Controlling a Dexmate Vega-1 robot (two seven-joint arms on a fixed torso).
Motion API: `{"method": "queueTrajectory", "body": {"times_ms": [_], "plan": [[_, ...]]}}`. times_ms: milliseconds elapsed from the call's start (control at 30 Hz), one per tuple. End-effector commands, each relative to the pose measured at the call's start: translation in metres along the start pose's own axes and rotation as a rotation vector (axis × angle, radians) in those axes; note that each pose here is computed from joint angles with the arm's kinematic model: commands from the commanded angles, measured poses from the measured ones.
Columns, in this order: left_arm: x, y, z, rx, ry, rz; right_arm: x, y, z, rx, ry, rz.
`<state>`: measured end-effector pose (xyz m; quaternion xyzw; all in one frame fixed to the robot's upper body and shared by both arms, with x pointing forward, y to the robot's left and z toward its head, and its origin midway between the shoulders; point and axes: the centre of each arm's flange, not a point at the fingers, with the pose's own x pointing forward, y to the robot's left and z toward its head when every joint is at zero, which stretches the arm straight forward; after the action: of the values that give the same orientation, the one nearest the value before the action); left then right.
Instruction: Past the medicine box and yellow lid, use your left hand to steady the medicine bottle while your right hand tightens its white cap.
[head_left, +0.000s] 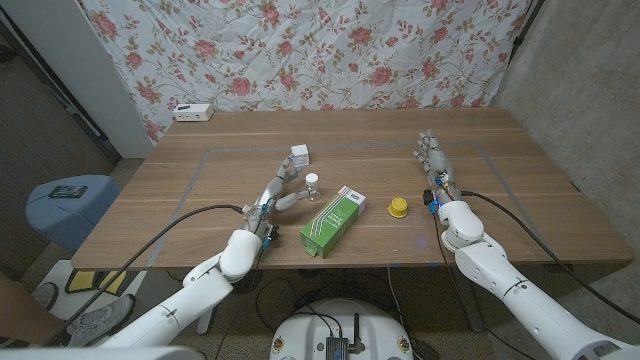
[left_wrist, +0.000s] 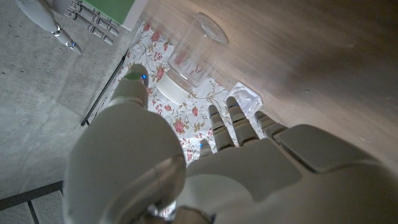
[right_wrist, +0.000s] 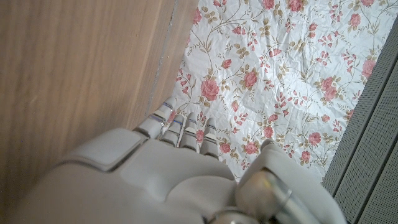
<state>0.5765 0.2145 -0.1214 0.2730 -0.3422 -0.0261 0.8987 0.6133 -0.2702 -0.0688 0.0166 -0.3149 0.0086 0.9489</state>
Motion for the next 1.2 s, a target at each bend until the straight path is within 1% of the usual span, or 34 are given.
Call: {"method": "queueTrajectory", "body": {"times_ms": [33, 467, 567, 933, 1200], "plan": [[0.0034, -0.0046, -0.0043, -0.002, 0.012, -0.006, 0.0062, -0.0019, -0.0051, 0.004, 0.020, 0.013], [0.0090, -0.0102, -0.0018, 0.010, 0.001, -0.008, 0.0071, -0.0069, -0.0079, 0.016, 0.009, 0.003], [0.0090, -0.0115, -0.0020, 0.011, 0.005, -0.008, 0.0067, -0.0079, -0.0079, 0.020, 0.001, -0.004], [0.0060, -0.0140, -0.0070, 0.015, 0.027, -0.007, 0.0062, -0.0081, -0.0088, 0.020, 0.000, -0.002], [0.0058, -0.0145, -0.0088, 0.025, 0.021, -0.010, 0.0052, -0.0081, -0.0091, 0.020, 0.000, -0.002]]}}
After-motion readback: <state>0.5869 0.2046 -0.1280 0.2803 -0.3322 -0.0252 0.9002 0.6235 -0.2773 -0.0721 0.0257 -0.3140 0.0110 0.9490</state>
